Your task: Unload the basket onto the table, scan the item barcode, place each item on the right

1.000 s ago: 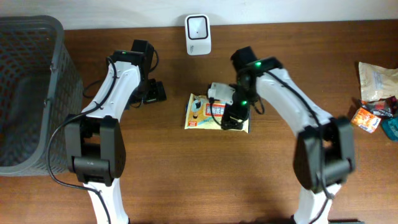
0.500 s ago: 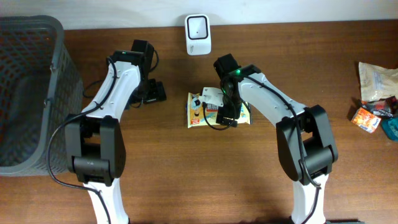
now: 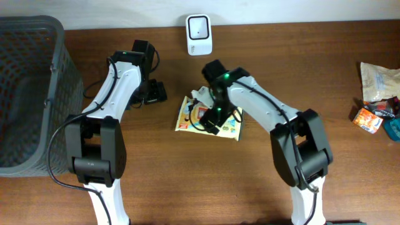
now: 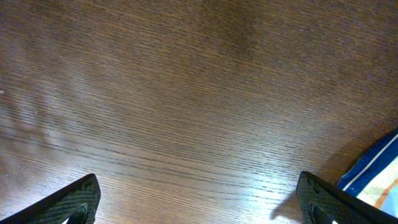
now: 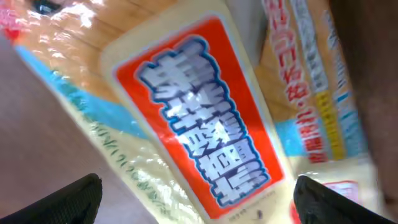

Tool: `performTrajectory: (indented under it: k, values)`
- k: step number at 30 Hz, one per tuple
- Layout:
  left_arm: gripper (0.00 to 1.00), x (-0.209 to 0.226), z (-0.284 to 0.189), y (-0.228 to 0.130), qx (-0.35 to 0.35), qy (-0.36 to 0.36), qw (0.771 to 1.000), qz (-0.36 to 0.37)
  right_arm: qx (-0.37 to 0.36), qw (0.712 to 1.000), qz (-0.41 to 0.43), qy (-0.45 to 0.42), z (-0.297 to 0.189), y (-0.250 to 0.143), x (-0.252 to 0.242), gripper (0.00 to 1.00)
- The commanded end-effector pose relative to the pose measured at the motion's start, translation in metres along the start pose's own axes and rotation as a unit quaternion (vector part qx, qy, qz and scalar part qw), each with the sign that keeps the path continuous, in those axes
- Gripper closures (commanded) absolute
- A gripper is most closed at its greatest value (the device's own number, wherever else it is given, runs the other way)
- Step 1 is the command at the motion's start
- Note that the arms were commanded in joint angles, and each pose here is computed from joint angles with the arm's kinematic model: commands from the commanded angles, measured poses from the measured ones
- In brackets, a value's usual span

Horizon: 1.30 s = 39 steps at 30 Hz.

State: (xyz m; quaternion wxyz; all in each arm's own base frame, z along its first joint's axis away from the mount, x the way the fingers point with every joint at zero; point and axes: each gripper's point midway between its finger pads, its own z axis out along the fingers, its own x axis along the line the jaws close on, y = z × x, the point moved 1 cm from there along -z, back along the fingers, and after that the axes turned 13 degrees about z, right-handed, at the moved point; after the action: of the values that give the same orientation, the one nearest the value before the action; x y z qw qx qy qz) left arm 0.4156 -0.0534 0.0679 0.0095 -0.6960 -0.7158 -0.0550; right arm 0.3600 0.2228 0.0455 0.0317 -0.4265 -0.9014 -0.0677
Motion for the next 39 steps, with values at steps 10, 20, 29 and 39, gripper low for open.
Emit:
performTrajectory:
  k: [10, 20, 29, 39]
  values:
    - [0.01, -0.002, -0.006, 0.003, -0.008, -0.007, 1.0, 0.004, -0.054, 0.968, -0.215, -0.117, -0.064, 0.037, -0.031, 0.02]
    - [0.01, -0.002, -0.006, 0.003, -0.008, -0.007, 1.0, 0.004, -0.036, 0.972, -0.234, 0.012, -0.007, 0.005, -0.009, 0.02]
    - [0.01, -0.002, -0.006, 0.003, -0.008, -0.007, 1.0, 0.004, -0.018, 0.972, -0.229, 0.053, 0.027, -0.013, 0.0, 0.02]
    - [0.01, -0.002, -0.006, 0.003, -0.008, -0.007, 1.0, 0.004, -0.038, 0.984, -0.17, 0.034, 0.046, 0.004, -0.01, 0.64]
